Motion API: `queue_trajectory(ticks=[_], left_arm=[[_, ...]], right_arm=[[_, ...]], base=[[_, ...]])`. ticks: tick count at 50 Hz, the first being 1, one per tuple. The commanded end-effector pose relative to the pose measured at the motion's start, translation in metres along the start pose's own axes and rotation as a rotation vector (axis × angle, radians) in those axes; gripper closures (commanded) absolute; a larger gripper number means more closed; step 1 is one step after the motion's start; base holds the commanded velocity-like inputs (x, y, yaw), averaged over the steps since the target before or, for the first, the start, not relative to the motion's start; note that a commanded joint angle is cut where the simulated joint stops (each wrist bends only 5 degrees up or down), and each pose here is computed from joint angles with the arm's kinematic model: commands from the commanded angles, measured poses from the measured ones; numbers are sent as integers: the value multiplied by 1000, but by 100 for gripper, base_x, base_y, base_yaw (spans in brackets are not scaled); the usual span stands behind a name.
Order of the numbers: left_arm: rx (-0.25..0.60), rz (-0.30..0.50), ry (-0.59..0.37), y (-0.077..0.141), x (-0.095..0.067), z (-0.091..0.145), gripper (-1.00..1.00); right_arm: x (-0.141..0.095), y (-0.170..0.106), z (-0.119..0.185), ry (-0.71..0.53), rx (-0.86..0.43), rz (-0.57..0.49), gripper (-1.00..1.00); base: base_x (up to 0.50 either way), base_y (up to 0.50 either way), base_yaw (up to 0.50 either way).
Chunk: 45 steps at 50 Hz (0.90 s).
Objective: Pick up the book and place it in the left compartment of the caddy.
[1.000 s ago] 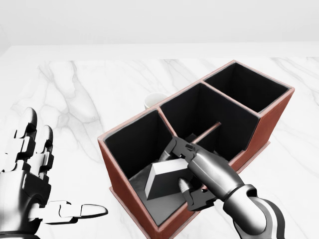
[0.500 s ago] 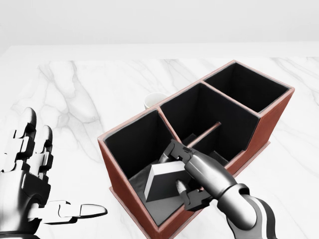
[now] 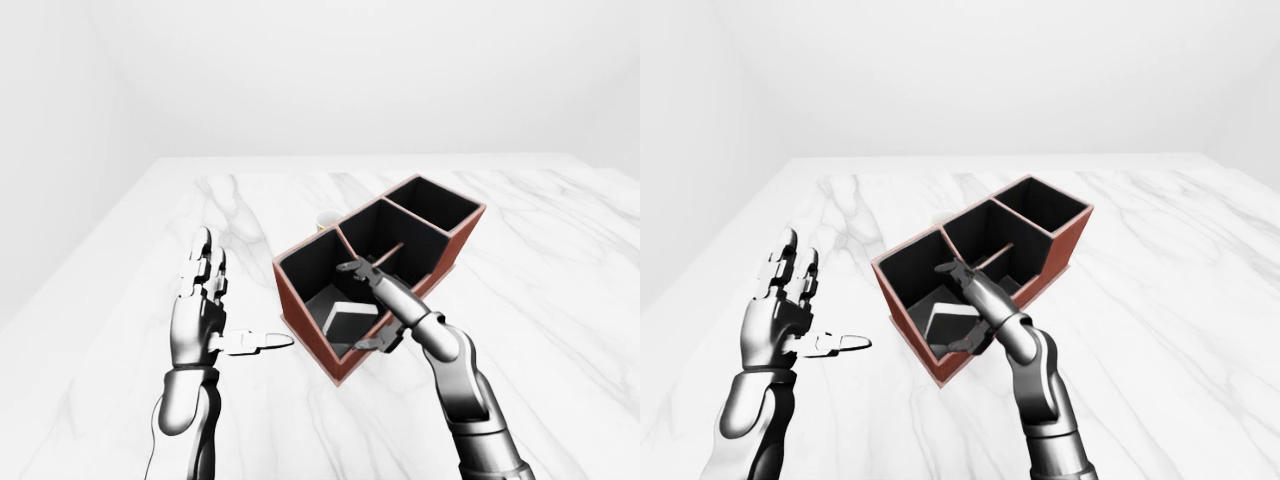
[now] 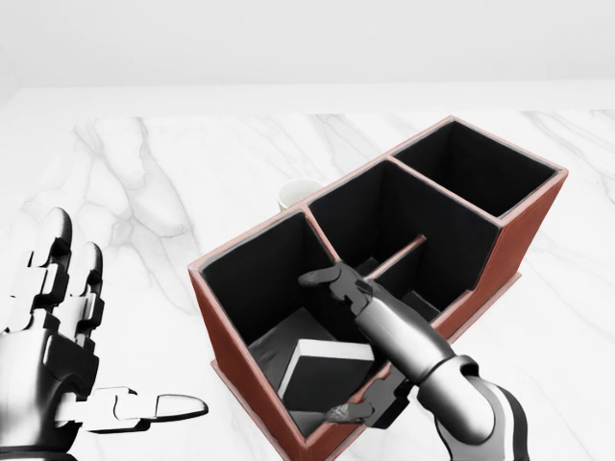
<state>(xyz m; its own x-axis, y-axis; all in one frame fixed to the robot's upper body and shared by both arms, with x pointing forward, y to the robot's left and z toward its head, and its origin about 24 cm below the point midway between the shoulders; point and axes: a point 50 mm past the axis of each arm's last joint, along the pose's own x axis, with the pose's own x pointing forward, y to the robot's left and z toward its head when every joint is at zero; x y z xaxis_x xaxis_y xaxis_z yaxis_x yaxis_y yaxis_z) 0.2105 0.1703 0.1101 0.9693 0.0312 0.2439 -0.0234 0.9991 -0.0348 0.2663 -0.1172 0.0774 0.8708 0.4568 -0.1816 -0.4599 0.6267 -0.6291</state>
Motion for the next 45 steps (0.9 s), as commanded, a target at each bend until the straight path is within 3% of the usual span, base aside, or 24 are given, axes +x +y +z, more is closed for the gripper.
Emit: queue_trajectory(ticks=[1, 16, 32, 35, 45], left_arm=[[3, -14, 6, -2, -1, -1, -100], [2, -11, 13, -2, 0, -3, -100], [-2, -5, 6, -1, 1, -2, -100], [-3, -5, -1, -1, 0, 0, -100], [0, -8, 6, -1, 0, -1, -100]], right_arm=[[0, -4, 5, -38, 31, -24, -100], [-7, -17, 16, -86, 7, -77, -100], [-32, -33, 67, -244, -189, -116, -100], [-40, -33, 79, -276, -242, -108, -100], [-97, -31, 130, -420, -481, -297, -100]], base=[[0, 0, 0], [0, 0, 0], [0, 0, 0], [0, 0, 0], [0, 0, 0]])
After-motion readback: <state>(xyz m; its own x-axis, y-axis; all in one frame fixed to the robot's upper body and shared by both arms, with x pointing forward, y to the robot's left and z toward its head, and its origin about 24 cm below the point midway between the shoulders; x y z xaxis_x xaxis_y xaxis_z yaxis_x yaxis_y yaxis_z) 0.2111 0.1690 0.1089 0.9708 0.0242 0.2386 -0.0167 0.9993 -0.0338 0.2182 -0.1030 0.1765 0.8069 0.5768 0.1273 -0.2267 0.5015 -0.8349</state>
